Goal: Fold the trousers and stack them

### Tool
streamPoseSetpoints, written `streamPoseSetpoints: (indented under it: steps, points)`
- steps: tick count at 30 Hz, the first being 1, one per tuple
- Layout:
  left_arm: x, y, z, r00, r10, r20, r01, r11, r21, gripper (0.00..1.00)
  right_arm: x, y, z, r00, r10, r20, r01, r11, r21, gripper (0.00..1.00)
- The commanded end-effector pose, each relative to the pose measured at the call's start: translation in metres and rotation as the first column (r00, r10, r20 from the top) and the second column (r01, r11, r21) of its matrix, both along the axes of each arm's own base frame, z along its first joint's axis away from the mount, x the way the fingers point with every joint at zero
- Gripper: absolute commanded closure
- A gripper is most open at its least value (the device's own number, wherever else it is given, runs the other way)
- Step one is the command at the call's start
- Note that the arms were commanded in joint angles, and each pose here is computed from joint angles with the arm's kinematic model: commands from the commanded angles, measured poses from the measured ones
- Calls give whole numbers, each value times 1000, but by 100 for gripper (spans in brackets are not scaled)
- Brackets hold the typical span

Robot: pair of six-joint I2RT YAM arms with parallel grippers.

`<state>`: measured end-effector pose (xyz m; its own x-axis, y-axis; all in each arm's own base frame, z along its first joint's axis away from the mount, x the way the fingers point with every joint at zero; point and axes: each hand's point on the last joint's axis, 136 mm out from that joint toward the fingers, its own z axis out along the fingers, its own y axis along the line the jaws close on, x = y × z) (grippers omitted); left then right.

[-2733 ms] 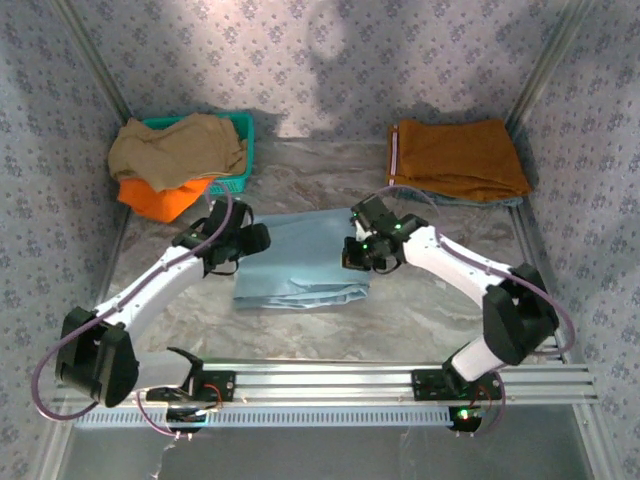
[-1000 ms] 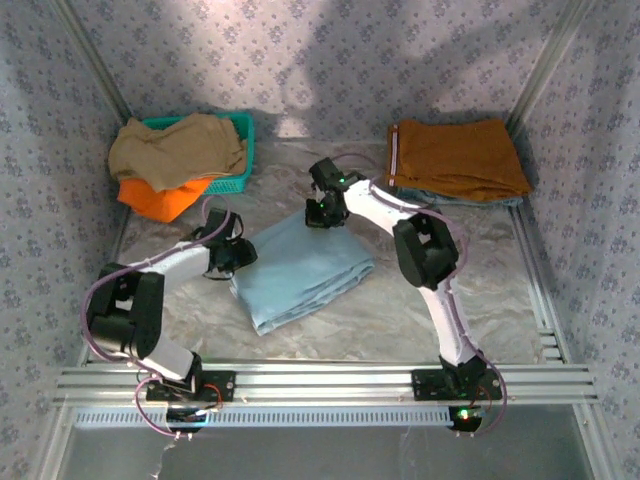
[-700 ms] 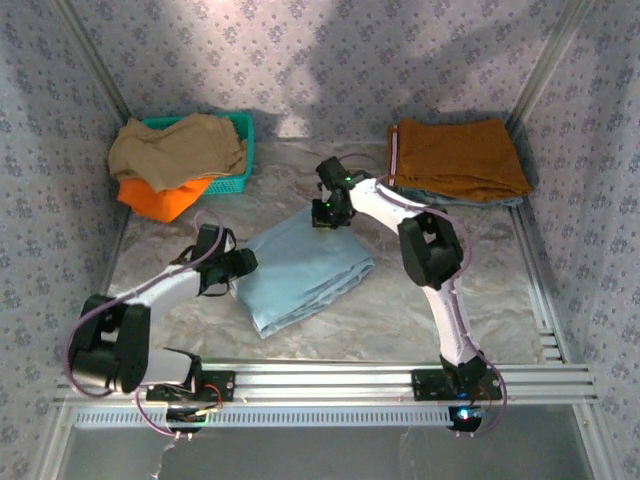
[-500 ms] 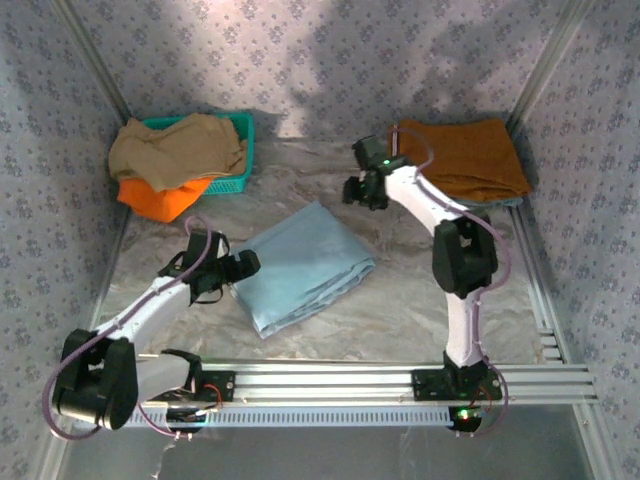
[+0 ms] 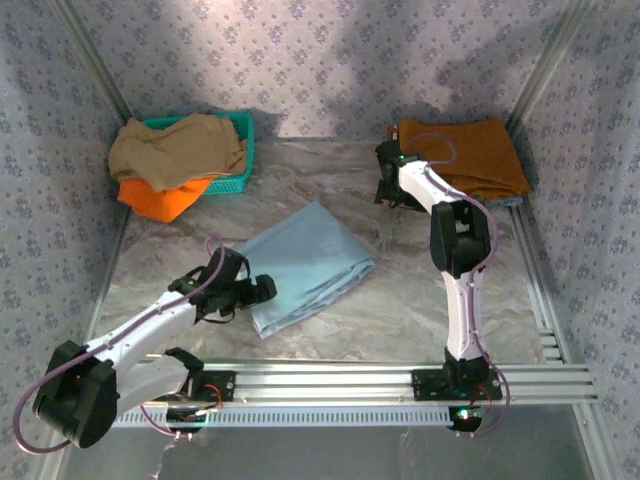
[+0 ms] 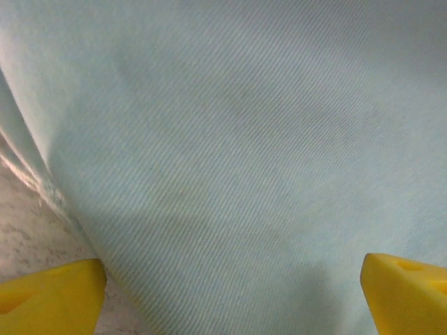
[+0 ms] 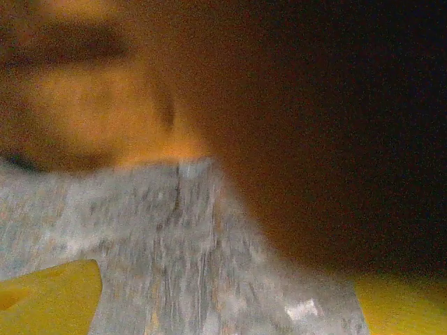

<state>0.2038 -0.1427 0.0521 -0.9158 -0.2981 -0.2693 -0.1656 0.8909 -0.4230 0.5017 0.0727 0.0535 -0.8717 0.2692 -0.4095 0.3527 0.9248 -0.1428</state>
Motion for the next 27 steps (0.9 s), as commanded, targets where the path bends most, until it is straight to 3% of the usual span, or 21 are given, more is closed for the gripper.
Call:
streamPoseSetpoints:
  steps: [1, 7, 9, 12, 14, 16, 17, 27]
  points:
    - [-2, 5, -5, 998, 62, -12, -62, 998, 4, 7, 14, -22, 4, 997, -79, 11, 79, 995, -56, 7]
    - [2, 5, 0, 998, 60, 16, -60, 998, -2, 7, 29, -32, 0, 993, -118, 12, 118, 992, -46, 12]
    - [4, 4, 0, 998, 58, 20, -58, 998, 0, 7, 32, -38, -4, 991, -137, 2, 137, 989, -51, 19]
    - [5, 4, -1, 998, 60, 18, -60, 998, 3, 7, 34, -42, -12, 991, -134, -24, 133, 990, -53, 44]
    - [4, 4, -3, 998, 61, 12, -61, 998, 5, 7, 33, -44, -14, 991, -131, -39, 129, 990, -55, 74]
    - [2, 5, -4, 998, 62, 6, -62, 998, 8, 7, 32, -44, -12, 992, -119, -38, 117, 992, -50, 96]
    - [1, 6, -5, 998, 63, 4, -63, 998, 9, 8, 32, -42, -12, 993, -110, -39, 109, 993, -49, 100]
    - [-18, 35, -26, 985, 170, 2, -170, 984, 46, 9, -5, -6, 3, 999, 33, -4, -33, 999, -29, 100]
